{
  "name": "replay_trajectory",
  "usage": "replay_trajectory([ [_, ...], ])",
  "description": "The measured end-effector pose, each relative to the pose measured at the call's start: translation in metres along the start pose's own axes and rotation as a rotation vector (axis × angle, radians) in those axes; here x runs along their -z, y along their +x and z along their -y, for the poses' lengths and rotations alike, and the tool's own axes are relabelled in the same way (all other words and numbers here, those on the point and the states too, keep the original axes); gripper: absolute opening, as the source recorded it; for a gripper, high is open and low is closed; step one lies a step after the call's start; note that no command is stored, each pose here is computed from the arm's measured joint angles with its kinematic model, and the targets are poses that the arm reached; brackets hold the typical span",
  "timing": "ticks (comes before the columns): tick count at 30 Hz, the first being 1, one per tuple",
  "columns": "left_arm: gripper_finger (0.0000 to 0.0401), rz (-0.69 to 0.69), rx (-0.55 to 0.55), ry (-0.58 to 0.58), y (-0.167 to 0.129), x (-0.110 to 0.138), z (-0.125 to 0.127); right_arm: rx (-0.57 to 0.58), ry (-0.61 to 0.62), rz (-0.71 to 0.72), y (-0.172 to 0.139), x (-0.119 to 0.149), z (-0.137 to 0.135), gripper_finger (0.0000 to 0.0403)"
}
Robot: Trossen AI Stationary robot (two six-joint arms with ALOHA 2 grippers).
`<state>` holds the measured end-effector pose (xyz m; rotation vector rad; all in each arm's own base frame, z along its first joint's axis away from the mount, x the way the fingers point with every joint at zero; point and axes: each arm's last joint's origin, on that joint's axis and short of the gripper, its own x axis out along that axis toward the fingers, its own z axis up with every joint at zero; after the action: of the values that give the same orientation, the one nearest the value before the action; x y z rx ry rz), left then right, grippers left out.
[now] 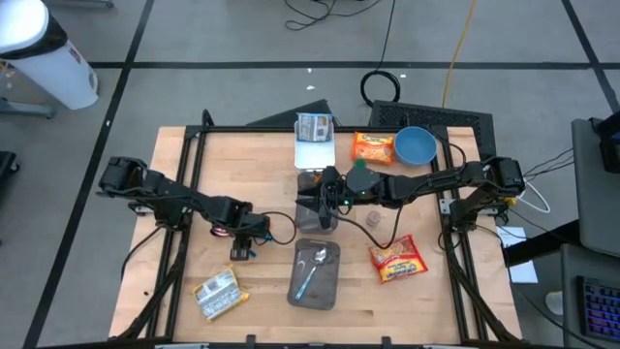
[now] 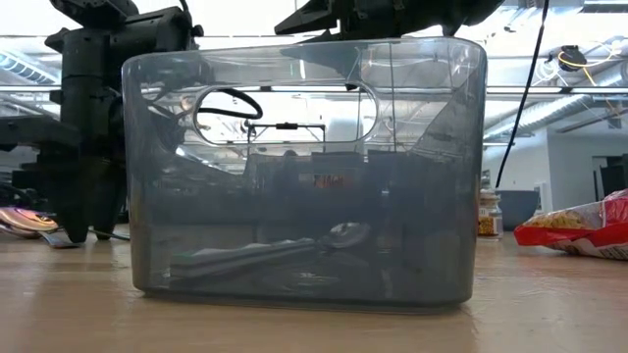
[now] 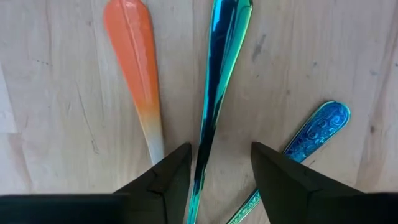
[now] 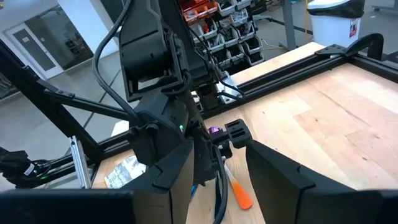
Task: Pick & Place Food Item
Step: Put the blue spoon into the bottom black bin
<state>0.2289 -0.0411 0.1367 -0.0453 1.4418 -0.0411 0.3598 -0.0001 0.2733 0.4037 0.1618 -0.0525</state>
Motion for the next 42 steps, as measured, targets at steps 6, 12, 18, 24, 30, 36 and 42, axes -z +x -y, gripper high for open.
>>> replay_trajectory([
  [6, 0.0089, 0.004, -0.007, -0.009, 0.000, 0.000, 0.000, 0.000, -0.001, 0.000, 0.000, 0.000, 0.000, 0.0141],
  [12, 0.0015, 0.004, -0.003, -0.017, 0.001, 0.000, 0.000, 0.000, -0.003, 0.000, 0.000, 0.000, 0.000, 0.0141],
  [18, 0.0028, 0.002, 0.005, -0.057, 0.001, 0.000, -0.002, 0.000, -0.003, 0.000, 0.000, 0.000, 0.000, 0.0141],
  [24, 0.0012, 0.004, 0.054, -0.127, -0.002, 0.000, -0.007, 0.000, -0.003, 0.000, 0.000, 0.000, 0.000, 0.0141],
  [30, 0.0010, 0.045, 0.110, -0.179, -0.013, 0.000, -0.012, 0.000, -0.003, 0.000, 0.000, 0.000, 0.000, 0.0141],
  [36, 0.0013, 0.139, 0.150, -0.215, -0.034, 0.002, -0.015, 0.001, 0.008, 0.001, 0.000, 0.000, 0.000, 0.0141],
  [42, 0.0010, 0.270, 0.229, -0.257, -0.063, 0.008, -0.021, -0.038, -0.035, 0.031, -0.002, -0.005, -0.003, 0.0141],
])
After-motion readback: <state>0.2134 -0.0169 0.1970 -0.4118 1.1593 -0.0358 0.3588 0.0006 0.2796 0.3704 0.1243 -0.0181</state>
